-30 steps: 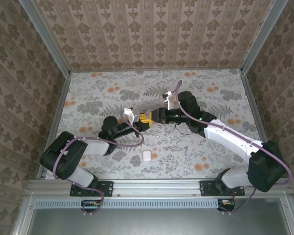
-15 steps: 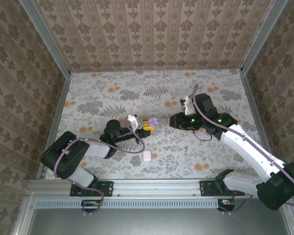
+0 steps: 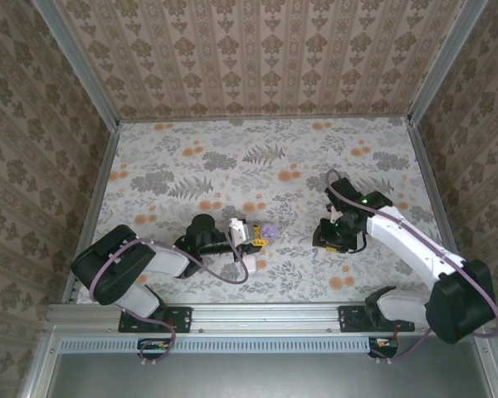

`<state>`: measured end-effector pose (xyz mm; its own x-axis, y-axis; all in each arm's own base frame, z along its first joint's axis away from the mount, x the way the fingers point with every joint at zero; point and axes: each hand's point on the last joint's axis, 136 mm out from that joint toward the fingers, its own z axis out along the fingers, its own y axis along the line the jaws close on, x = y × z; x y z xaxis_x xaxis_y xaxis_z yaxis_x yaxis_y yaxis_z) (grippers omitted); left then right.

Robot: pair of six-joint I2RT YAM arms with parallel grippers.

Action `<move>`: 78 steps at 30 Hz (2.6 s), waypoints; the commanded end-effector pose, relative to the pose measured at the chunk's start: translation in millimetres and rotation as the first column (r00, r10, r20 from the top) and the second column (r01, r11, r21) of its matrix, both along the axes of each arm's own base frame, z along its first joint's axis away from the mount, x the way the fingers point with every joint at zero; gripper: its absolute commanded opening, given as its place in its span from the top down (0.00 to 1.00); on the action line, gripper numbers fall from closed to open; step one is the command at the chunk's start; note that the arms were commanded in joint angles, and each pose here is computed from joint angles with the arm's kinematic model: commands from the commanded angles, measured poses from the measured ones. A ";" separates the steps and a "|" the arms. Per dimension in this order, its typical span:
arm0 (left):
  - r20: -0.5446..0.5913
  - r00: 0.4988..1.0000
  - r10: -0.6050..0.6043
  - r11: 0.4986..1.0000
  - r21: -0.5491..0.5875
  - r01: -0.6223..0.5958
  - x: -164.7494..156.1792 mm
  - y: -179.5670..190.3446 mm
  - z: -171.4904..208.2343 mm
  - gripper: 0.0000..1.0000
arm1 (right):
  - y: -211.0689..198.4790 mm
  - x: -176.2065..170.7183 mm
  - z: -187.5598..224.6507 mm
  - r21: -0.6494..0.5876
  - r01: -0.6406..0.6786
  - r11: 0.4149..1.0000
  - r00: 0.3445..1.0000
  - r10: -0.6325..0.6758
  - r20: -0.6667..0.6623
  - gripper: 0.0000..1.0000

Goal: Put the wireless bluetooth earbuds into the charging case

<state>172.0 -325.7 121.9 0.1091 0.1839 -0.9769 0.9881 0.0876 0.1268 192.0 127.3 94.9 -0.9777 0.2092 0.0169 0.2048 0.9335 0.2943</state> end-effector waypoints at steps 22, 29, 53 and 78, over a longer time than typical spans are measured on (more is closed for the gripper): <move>0.102 0.995 0.016 0.997 0.073 -0.024 0.2 4.1 -1.6 0.91 | 8.9 28.2 -76.1 -0.081 -0.071 0.994 0.983 0.056 -0.172 0.65; 0.096 0.995 0.031 0.996 0.077 -0.038 1.4 6.0 0.0 0.91 | 8.1 28.8 -85.0 -0.095 -0.085 0.992 0.978 0.065 -0.198 0.70; -0.049 0.994 0.099 0.991 0.092 -0.094 17.6 -3.4 -17.1 0.91 | 10.3 49.9 -35.5 -0.099 -0.079 0.992 0.987 0.092 0.131 0.80; -0.274 0.941 0.201 0.979 0.081 -0.186 59.8 -49.7 -24.0 0.93 | 52.3 103.5 20.2 -0.033 -0.270 0.962 0.718 0.224 0.660 0.81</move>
